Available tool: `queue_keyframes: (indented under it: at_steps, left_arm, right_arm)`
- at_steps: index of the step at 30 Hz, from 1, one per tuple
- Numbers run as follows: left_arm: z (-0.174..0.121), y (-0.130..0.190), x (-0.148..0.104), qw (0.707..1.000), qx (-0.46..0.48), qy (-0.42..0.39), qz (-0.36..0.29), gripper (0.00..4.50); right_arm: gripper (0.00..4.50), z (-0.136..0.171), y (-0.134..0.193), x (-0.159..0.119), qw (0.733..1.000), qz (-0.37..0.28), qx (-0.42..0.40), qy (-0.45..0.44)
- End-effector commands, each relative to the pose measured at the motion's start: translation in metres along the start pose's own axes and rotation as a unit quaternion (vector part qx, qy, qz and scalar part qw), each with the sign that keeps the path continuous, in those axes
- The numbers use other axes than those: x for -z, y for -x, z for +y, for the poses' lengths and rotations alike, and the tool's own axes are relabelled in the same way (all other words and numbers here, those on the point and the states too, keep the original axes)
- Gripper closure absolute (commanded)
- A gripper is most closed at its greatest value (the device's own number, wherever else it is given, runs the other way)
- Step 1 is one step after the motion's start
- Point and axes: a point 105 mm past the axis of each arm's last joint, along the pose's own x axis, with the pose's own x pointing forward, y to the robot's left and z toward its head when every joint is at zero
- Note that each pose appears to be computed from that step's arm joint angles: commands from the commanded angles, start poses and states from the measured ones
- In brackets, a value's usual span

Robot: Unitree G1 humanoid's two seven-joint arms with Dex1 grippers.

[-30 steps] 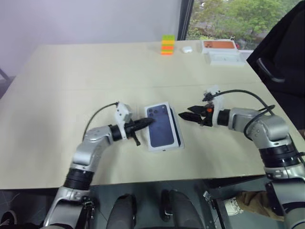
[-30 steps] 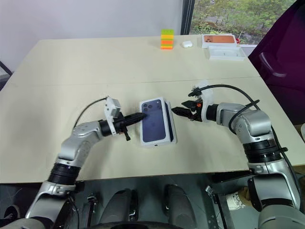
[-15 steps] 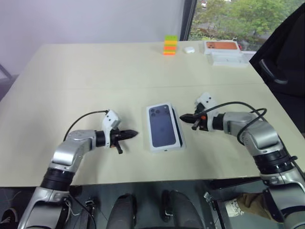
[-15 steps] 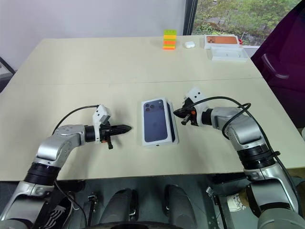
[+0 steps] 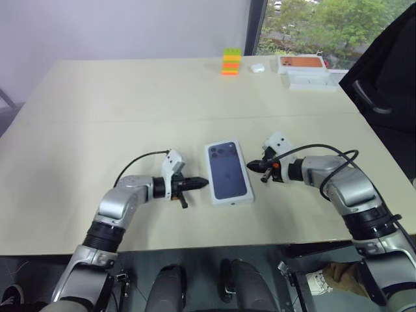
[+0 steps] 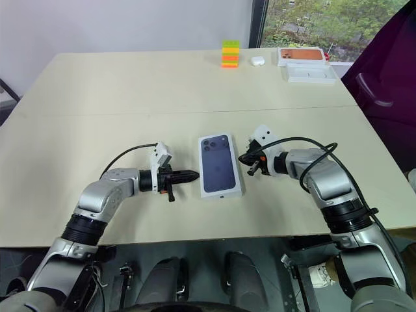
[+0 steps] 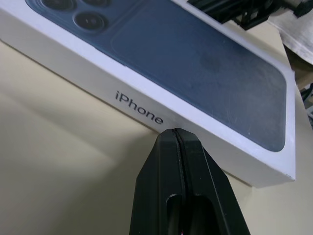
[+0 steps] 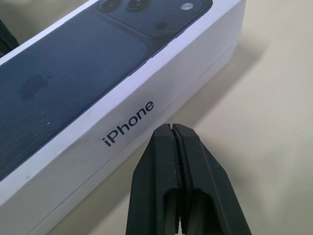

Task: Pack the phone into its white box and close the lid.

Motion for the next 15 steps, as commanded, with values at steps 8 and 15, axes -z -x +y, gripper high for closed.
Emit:
queue_keyframes:
  at_steps: [8, 15]
  left_arm:
    - [-0.0097, -0.0013, -0.0223, 0.999, 0.009, -0.025, -0.035, 4.5]
    - [-0.0124, -0.0061, -0.0186, 0.999, 0.009, -0.027, -0.033, 4.5]
  right_arm:
    - [4.44, -0.0067, 0.0064, -0.011, 0.999, -0.019, 0.017, 0.029]
    - [4.44, -0.0064, 0.007, -0.0089, 0.999, -0.012, 0.018, 0.045]
